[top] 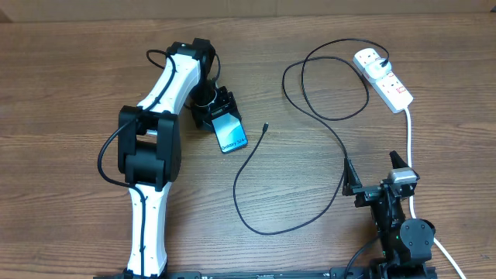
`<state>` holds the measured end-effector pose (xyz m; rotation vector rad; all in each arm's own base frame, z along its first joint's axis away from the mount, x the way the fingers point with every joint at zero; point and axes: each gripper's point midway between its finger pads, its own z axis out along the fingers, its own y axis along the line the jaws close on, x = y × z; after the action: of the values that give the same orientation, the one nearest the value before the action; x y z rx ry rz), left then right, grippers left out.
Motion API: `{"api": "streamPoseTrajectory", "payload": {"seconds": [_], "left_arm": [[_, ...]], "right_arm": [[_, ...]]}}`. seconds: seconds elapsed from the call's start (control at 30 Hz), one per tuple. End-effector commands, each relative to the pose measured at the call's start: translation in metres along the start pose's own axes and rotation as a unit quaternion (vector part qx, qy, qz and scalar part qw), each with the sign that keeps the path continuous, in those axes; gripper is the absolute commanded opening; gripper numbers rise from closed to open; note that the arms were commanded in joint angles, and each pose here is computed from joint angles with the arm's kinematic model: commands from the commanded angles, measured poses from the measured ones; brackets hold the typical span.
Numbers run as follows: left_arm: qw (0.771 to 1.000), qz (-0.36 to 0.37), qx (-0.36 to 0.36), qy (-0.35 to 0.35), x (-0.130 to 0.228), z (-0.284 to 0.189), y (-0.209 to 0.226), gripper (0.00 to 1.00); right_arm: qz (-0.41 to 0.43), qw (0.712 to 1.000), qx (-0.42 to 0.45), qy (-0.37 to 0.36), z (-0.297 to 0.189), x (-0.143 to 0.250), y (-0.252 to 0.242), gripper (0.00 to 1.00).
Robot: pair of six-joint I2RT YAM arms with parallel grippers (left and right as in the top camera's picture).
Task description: Plug charger to phone and switch on socket
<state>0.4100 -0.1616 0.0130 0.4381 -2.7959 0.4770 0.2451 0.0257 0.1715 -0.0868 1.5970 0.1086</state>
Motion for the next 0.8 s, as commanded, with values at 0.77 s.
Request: {"api": "streamPoseTrajectory", "payload": {"seconds": [0.77], "left_arm": [[0.978,0.04,-0.17,-0.112,-0.029,0.0,0.024,0.73]], "right_arm": [[0.002,1.0,0.001,-0.001,0.0,0.002,-0.001,1.0]]}}
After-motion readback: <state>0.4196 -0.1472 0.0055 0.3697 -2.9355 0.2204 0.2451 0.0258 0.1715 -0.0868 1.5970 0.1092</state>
